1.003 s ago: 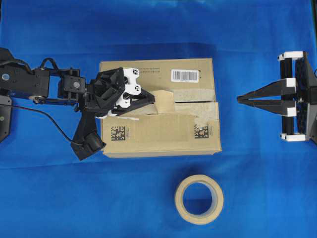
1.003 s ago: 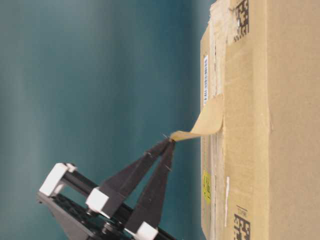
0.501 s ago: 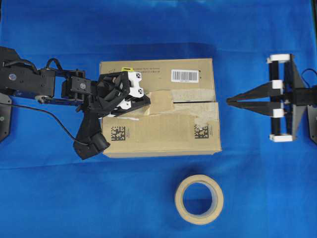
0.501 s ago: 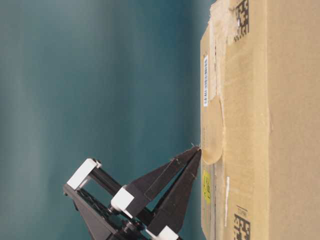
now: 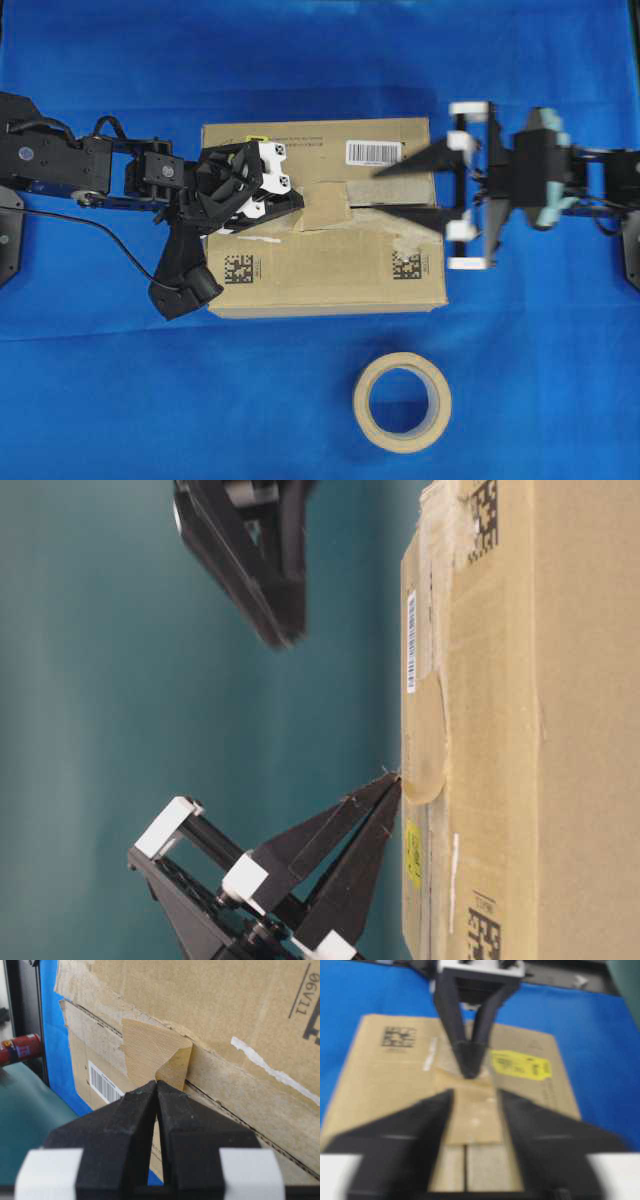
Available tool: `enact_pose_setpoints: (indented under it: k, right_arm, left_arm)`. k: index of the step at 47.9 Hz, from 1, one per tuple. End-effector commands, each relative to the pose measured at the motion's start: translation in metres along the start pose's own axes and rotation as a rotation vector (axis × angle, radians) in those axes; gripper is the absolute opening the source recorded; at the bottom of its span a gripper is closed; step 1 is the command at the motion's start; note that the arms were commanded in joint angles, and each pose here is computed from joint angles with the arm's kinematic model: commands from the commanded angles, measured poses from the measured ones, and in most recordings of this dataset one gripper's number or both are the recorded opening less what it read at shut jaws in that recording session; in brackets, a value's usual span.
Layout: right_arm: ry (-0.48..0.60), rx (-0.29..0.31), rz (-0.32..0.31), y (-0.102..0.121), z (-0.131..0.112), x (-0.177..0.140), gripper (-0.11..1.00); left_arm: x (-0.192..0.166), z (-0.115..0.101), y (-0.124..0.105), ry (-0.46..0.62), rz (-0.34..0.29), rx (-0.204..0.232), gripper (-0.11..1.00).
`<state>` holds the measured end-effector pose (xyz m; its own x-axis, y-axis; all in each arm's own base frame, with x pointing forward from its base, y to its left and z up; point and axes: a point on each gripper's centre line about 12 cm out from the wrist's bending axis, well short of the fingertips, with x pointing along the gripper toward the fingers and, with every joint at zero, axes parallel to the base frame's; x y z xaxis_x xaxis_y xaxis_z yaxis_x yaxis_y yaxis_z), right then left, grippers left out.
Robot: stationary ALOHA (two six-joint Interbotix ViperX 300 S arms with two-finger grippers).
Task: Apply tape along the seams of the closed cardboard box to seal it securely.
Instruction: 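Bring the right gripper onto the seam tape beside the left gripper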
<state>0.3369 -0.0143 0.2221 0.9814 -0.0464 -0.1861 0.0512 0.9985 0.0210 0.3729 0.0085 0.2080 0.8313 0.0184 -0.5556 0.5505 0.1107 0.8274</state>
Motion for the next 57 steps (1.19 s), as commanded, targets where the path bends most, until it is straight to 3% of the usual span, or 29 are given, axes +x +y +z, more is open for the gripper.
enact_pose_setpoints:
  k: [1,16,38,57]
  right_arm:
    - [-0.025,0.005,-0.004,-0.001,0.013,0.015,0.66]
    - [0.003,0.007,-0.004,-0.001,0.006,0.038,0.42]
    - [0.087,0.016,-0.014,-0.004,-0.023,0.058,0.41]
    - [0.116,0.018,-0.018,-0.005,-0.034,0.063,0.4]
  left_arm:
    - [-0.003,0.0,0.01,-0.002,0.031,-0.004,0.0]
    - [-0.003,0.0,0.009,-0.002,0.029,-0.012,0.0]
    - [-0.003,0.0,0.009,0.0,0.026,-0.019,0.0]
    - [-0.003,0.0,0.006,0.002,0.0,-0.019,0.0]
